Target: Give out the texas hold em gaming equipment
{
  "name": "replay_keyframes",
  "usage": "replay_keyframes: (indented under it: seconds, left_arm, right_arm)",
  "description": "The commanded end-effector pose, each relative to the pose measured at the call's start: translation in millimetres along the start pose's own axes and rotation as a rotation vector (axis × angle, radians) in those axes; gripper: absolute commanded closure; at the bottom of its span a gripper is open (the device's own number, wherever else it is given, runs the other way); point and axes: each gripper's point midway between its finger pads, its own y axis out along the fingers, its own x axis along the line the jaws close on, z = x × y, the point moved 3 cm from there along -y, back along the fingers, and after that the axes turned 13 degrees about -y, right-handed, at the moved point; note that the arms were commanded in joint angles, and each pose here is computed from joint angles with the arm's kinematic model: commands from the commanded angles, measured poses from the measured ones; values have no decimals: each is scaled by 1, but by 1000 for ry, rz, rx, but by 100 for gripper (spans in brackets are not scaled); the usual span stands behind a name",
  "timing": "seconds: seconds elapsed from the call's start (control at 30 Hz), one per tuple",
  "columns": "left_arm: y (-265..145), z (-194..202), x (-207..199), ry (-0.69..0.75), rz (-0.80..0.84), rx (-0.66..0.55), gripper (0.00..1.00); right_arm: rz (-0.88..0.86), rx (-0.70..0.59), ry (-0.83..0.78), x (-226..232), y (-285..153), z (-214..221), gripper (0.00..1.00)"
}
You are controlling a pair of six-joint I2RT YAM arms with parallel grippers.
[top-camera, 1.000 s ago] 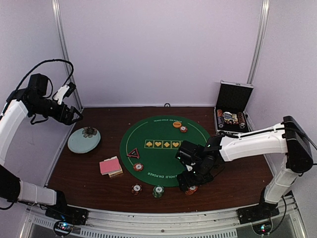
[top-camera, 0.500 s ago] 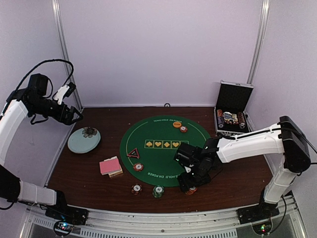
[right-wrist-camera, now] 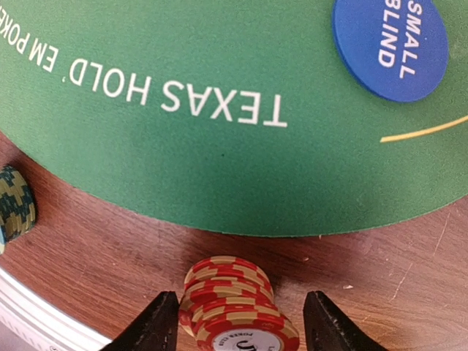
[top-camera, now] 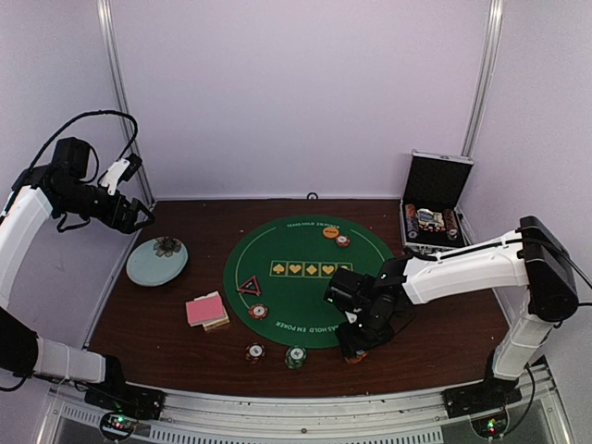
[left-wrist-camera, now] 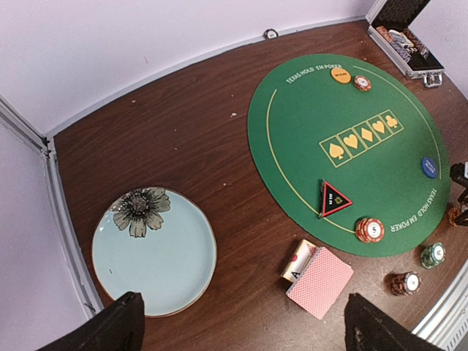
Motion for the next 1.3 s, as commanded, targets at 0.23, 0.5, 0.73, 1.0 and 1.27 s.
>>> replay_keyframes:
  seconds: [0.23,0.5,0.73,1.0,1.27]
  left_arm:
    - [-5,-7,0,24,-5,-25,3]
    - [-6,-7,0,23,-5,-24,2]
    - [-7,-7,-1,27,-7,-28,2]
    - [-7,-6,-1,24,-6,-29,2]
    - [-9,-5,-1,24,-11,-27,2]
  right_arm:
    - [36,-10,-31,3,-6,-5,58]
    - [32,-28,-47,6,-23,-11,58]
    - [35,-37,-72,7,-44,-17,57]
    - [67,-66,-50,-13,-70,-31,57]
    - [110,-69,77,-81,-64,-54,58]
